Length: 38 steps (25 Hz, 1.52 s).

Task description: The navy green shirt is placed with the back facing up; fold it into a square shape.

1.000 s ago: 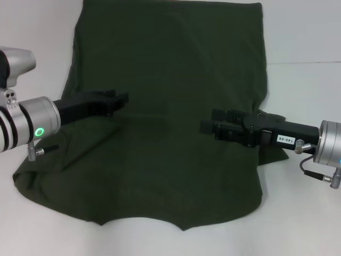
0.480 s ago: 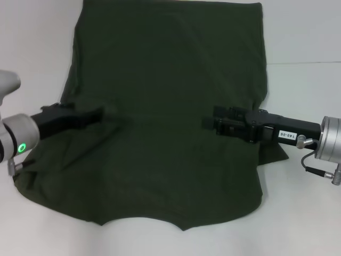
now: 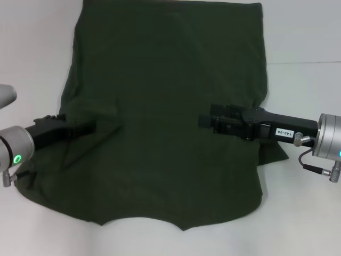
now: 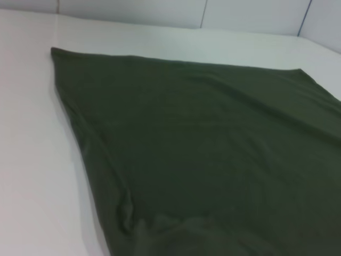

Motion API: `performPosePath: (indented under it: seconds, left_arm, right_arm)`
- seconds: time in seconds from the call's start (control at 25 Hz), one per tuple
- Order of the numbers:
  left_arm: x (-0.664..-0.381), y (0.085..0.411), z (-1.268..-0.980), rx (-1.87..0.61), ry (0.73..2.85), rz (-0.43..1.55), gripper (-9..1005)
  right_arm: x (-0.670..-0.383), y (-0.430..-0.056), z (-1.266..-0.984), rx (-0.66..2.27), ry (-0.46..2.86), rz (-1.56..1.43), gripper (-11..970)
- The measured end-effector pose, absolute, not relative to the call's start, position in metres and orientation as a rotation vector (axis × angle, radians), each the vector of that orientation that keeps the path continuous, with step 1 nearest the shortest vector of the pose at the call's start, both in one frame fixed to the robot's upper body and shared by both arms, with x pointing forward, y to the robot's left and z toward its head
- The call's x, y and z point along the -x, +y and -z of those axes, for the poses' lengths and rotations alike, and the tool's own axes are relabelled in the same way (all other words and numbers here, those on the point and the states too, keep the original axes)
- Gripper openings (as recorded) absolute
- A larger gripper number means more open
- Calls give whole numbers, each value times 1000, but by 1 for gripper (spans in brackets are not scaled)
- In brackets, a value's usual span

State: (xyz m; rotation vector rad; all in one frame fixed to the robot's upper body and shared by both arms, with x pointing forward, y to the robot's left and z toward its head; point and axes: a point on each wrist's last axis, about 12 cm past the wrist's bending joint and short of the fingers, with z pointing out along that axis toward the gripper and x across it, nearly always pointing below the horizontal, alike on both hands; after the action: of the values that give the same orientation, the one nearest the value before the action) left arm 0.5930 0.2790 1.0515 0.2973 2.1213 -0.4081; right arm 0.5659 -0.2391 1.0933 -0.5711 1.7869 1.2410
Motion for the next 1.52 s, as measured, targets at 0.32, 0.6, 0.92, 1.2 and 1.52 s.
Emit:
performPosePath:
  seconds: [0.32,0.6,0.92,1.2,1.52]
  left_arm:
    - [-590,276,-1049,-345,2137,419,917]
    - [-589,277,-1048,-359,2145,413,916]
    - [-584,269,-1048,-449,2154,481,917]
    - [-581,264,-1050,-497,2147,531,917]
    - [-574,257,-1055,-570,2131,648,917]
  right_arm:
    - [-566,-239,-1093,574,1791,-1242,847]
    - [-565,-239,-1092,573,1792,-1242,847]
    - [-565,-238,-1092,573,1792,-1243,846]
    - [-565,-239,-1092,572,1792,-1243,846]
    - [-565,-240,-1093,569,1788,-1243,846]
